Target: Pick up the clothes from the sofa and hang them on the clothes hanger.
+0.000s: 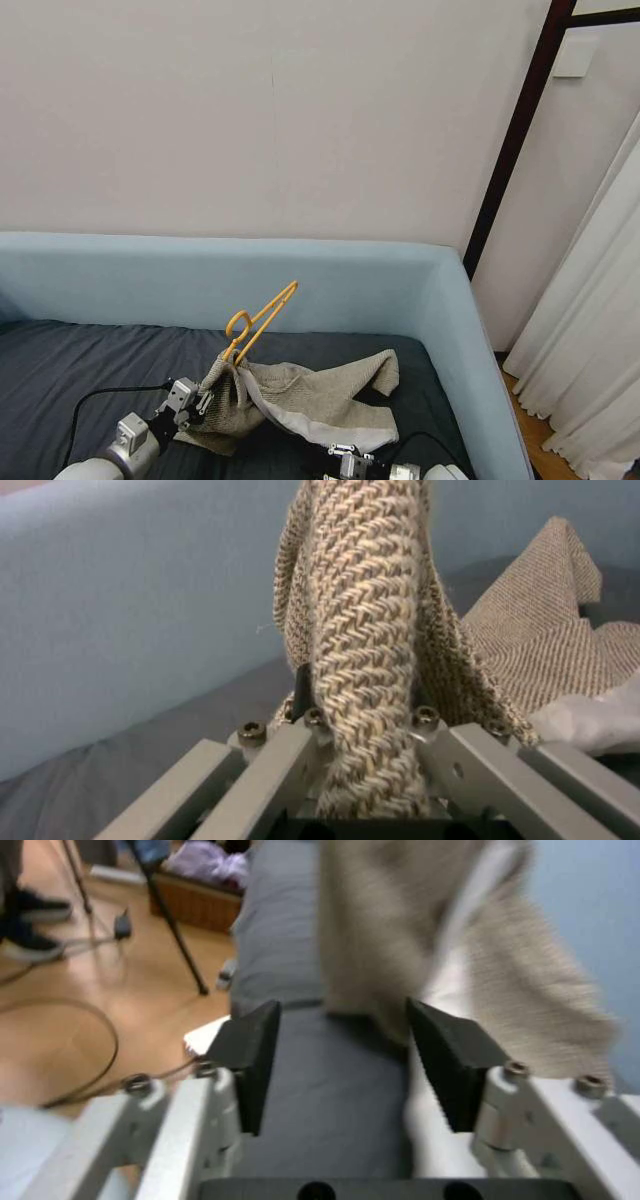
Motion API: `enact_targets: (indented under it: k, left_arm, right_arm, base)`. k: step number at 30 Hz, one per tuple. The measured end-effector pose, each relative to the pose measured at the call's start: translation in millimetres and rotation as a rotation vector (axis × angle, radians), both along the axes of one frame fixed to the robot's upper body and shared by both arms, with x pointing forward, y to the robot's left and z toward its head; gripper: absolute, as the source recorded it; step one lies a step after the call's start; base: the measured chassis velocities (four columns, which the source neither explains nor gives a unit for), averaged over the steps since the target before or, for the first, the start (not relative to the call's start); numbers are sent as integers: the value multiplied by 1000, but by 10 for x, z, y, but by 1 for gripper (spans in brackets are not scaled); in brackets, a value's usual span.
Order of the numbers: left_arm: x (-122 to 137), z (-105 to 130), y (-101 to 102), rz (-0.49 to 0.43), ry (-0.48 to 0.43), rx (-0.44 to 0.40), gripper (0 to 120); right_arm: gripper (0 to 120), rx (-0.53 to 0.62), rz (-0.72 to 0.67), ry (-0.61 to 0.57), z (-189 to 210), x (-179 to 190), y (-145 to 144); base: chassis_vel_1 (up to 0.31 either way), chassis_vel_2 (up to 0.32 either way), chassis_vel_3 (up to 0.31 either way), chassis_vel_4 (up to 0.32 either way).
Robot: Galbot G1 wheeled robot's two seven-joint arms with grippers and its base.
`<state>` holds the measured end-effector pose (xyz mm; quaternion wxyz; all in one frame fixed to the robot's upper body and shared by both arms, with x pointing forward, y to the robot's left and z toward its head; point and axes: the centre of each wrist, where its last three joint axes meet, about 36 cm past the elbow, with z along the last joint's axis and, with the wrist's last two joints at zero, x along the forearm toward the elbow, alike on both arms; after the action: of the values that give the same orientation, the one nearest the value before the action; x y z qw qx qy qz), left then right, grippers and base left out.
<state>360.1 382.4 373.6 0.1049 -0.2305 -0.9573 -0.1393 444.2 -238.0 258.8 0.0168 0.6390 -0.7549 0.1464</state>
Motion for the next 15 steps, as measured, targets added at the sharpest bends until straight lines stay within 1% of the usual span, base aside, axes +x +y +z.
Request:
enact_targets:
  k: [1,3,4,5,7,8,10,11,12,13,15]
  left_arm:
    - [-6,2,16,-2,4,6,4]
    - [-17,21,55,-4,12,16,4]
    - [-21,37,67,-8,14,18,4]
    - [-21,37,67,-8,14,18,4]
    - [-31,96,97,-18,18,23,4]
    - [-38,116,111,-23,22,24,4]
    - [-41,121,125,-25,26,24,4]
    - [-41,121,125,-25,26,24,4]
    - [-38,113,132,-23,27,23,4]
    - [-33,98,134,-17,28,19,4]
    - [-20,73,117,-12,28,10,4]
  right_arm:
    - [59,16,-27,11,111,156,-6]
    - [68,17,-78,18,344,527,3]
    - [71,7,-84,12,460,723,1]
    - [71,7,-84,12,460,723,1]
    - [81,-14,-73,-8,682,1138,19]
    - [86,-29,-56,-4,729,1339,49]
    - [93,-45,-37,1,721,1536,123]
    - [93,-45,-37,1,721,1536,123]
    - [97,-59,-24,-2,684,1640,201]
    - [99,-70,-14,-5,651,1712,281]
    - [100,-88,17,-6,569,1825,468]
  base:
    - [0,0,0,0]
    - [0,0,0,0]
    - [0,0,0,0]
    - [0,0,0,0]
    - [0,0,0,0]
    - [0,0,0,0]
    - [0,0,0,0]
    - [0,0,0,0]
    - [0,0,0,0]
    - [0,0,0,0]
    - [0,0,0,0]
